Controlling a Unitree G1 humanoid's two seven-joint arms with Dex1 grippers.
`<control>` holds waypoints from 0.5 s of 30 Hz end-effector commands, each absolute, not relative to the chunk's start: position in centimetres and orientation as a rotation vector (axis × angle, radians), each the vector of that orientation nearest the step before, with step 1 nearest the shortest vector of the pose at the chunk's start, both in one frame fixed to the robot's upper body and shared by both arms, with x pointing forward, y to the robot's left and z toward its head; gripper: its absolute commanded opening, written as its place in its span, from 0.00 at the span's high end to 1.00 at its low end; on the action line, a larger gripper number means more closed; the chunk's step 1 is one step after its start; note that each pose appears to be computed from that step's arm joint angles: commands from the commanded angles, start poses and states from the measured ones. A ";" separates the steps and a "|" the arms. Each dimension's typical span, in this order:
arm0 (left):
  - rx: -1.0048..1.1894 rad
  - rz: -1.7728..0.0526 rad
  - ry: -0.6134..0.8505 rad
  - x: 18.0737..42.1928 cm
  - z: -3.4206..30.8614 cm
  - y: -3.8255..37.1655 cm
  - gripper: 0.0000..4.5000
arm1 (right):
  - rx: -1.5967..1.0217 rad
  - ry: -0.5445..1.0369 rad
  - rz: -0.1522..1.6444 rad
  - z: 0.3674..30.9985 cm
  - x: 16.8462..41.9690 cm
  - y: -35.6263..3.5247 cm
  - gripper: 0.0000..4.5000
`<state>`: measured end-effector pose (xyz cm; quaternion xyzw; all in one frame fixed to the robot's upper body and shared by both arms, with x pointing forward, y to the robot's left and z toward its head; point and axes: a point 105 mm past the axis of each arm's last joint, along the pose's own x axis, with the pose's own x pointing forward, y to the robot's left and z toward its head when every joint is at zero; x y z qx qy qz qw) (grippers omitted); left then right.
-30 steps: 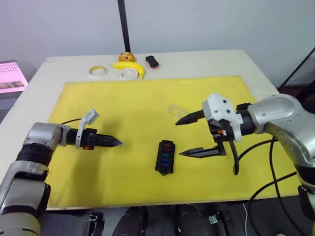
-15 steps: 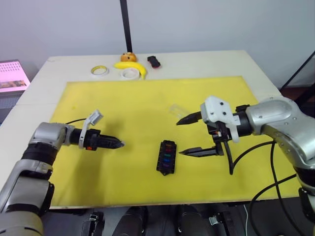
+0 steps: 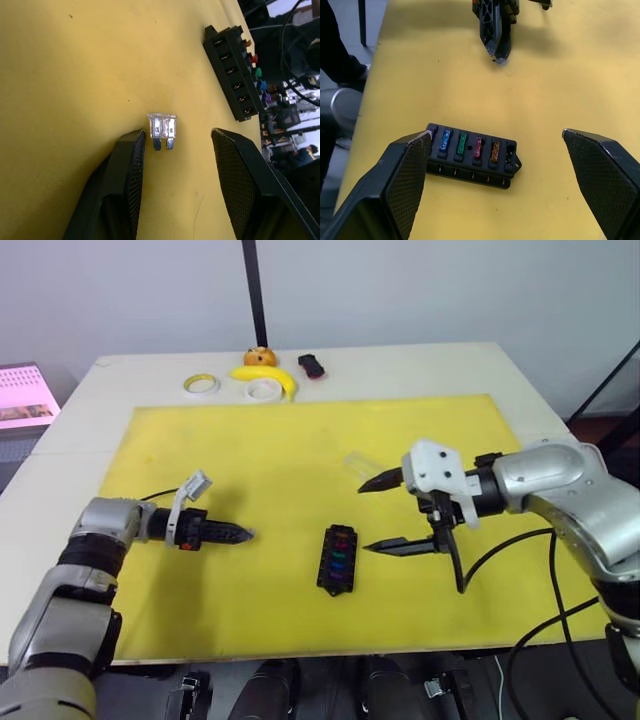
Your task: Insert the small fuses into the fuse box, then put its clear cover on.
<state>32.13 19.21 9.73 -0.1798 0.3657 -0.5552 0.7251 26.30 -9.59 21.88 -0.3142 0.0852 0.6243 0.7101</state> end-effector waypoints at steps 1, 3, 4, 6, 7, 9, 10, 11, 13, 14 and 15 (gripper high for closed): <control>-0.385 -1.145 0.819 32.8 9.2 20.1 0.50 | -0.726 0.158 1.382 22.5 26.2 -9.6 0.00; -0.390 -1.129 0.814 33.0 9.1 20.2 0.50 | -0.733 0.163 1.378 22.3 26.3 -9.6 0.00; -0.392 -1.125 0.813 33.1 9.1 20.3 0.50 | -0.738 0.165 1.376 22.2 26.4 -9.7 0.00; -0.396 -1.121 0.814 33.1 9.0 20.4 0.50 | -0.744 0.169 1.375 22.1 26.4 -9.7 0.00; -0.397 -1.119 0.814 33.1 9.0 20.4 0.50 | -0.745 0.169 1.376 22.0 26.4 -9.7 0.00; -0.385 -1.120 0.820 33.0 8.7 20.5 0.56 | -0.746 0.169 1.378 22.0 26.4 -9.7 0.00; -0.383 -1.122 0.822 32.9 8.6 20.5 0.63 | -0.748 0.169 1.379 22.0 26.4 -9.7 0.00; -0.382 -1.124 0.823 32.8 8.6 20.5 0.69 | -0.749 0.170 1.380 22.0 26.4 -9.7 0.00; -0.380 -1.127 0.824 32.8 8.5 20.5 0.90 | -0.749 0.171 1.380 21.9 26.4 -9.7 0.00; -0.380 -1.128 0.823 32.8 8.5 20.4 0.99 | -0.750 0.171 1.381 21.9 26.4 -9.7 0.00; -0.380 -1.126 0.823 32.8 8.4 20.4 0.99 | -0.750 0.172 1.383 21.9 26.4 -9.7 0.00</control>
